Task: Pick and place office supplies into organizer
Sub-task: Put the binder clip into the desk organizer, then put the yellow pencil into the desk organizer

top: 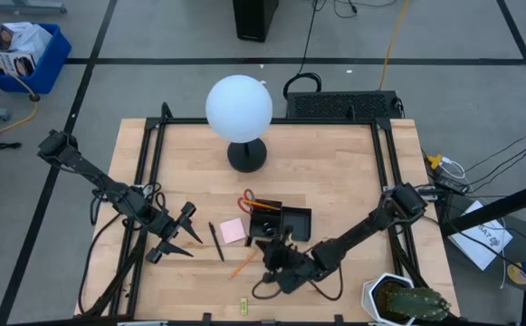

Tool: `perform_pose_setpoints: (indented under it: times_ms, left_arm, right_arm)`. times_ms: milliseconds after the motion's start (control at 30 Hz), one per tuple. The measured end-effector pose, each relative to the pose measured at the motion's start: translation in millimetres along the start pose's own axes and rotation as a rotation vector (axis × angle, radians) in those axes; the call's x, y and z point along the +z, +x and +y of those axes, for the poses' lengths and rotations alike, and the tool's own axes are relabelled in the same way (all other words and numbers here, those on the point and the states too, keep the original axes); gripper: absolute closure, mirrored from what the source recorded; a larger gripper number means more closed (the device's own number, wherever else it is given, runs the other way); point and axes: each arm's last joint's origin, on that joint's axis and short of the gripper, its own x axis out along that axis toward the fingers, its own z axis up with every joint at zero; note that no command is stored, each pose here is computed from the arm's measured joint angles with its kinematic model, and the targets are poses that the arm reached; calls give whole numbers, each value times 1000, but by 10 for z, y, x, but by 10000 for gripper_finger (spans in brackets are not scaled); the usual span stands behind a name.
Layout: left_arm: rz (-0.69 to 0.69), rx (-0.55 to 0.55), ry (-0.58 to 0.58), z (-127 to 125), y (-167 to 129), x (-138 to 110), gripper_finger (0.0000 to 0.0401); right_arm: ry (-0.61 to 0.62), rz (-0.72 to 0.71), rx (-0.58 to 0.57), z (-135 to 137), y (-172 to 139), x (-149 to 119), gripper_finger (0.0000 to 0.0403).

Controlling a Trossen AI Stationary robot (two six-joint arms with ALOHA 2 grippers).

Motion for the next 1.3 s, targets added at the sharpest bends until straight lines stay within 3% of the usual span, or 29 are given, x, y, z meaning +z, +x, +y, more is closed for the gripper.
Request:
perform_pose_setpoints:
  times_ms: [300,667,1067,1300]
  left_arm:
    - [0,0,-9,0,0,0,205]
    - [-5,0,-26,0,0,5,205]
    - [-8,-1,-34,-1,0,7,206]
    - [-4,-1,-34,0,0,4,206]
  right_arm:
    - [-22,115,-38,-245,283,-80,403]
    - [7,131,-5,-252,298,-84,401]
    - [-6,180,-65,-293,289,-159,316]
    - [5,154,-63,-246,247,-142,311]
